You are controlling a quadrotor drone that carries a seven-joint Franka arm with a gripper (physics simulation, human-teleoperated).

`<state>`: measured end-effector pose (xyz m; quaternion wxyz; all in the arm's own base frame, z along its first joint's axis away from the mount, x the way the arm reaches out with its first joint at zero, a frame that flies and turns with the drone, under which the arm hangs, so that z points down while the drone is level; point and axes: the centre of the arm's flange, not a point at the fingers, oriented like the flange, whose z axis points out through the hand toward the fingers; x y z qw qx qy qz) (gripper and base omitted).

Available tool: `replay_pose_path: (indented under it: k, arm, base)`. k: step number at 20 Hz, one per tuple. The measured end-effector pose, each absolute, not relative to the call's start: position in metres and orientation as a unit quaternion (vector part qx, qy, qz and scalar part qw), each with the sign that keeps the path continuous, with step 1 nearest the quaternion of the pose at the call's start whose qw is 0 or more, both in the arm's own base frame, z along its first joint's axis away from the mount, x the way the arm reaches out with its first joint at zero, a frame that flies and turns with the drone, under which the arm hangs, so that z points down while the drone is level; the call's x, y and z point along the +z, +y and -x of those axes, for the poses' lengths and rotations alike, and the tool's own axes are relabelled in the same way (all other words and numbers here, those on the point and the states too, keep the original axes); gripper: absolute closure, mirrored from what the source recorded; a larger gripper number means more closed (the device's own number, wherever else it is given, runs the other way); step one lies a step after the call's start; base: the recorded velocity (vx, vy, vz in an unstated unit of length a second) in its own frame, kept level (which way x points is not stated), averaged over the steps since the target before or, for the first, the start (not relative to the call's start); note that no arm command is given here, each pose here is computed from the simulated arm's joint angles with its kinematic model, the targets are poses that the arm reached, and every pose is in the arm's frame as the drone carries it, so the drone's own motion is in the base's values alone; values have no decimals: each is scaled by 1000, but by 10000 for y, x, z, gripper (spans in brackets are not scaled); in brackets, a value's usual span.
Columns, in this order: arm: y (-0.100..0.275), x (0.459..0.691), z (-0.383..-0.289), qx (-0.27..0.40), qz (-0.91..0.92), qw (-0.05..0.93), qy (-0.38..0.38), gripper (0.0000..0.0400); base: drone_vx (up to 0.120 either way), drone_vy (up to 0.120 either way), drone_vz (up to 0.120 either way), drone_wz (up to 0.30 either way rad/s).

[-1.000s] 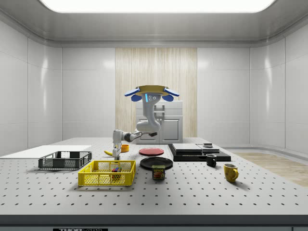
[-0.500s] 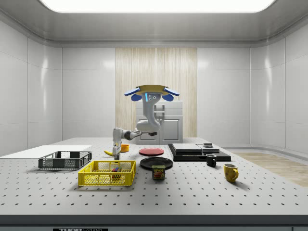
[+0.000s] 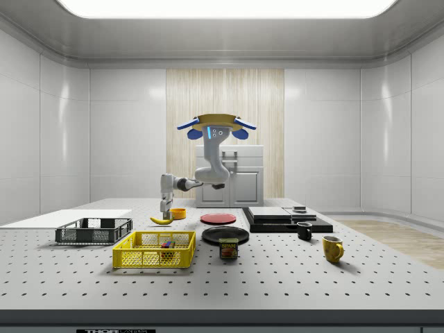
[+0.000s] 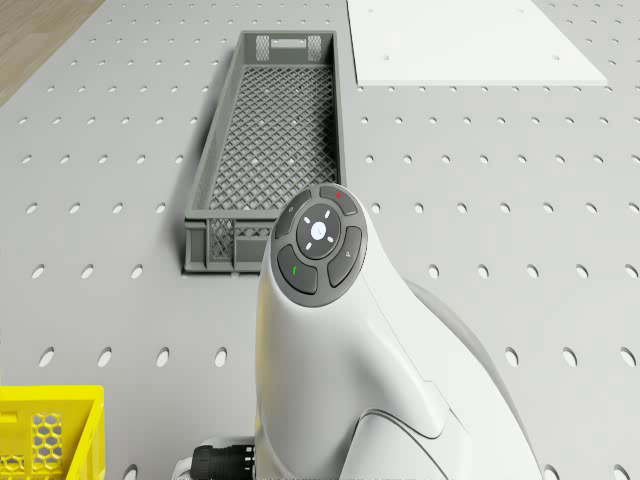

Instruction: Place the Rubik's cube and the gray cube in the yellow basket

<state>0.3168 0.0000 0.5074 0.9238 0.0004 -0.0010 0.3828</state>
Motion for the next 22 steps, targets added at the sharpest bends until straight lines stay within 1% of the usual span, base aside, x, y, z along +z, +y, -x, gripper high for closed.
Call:
replay_pose_path:
  k: [4, 7, 8, 22]
  arm:
    - [0, 5058, -3168, 383, 0, 924, -1, 150]
    - [0, 5052, -3168, 383, 0, 924, -1, 150]
    - [0, 5051, -3168, 383, 0, 924, -1, 150]
    - [0, 5047, -3168, 383, 0, 924, -1, 150]
  base:
    - [120, 110, 0, 0]
    - [120, 0, 93, 0]
    - [0, 0, 0, 0]
    - [0, 120, 0, 0]
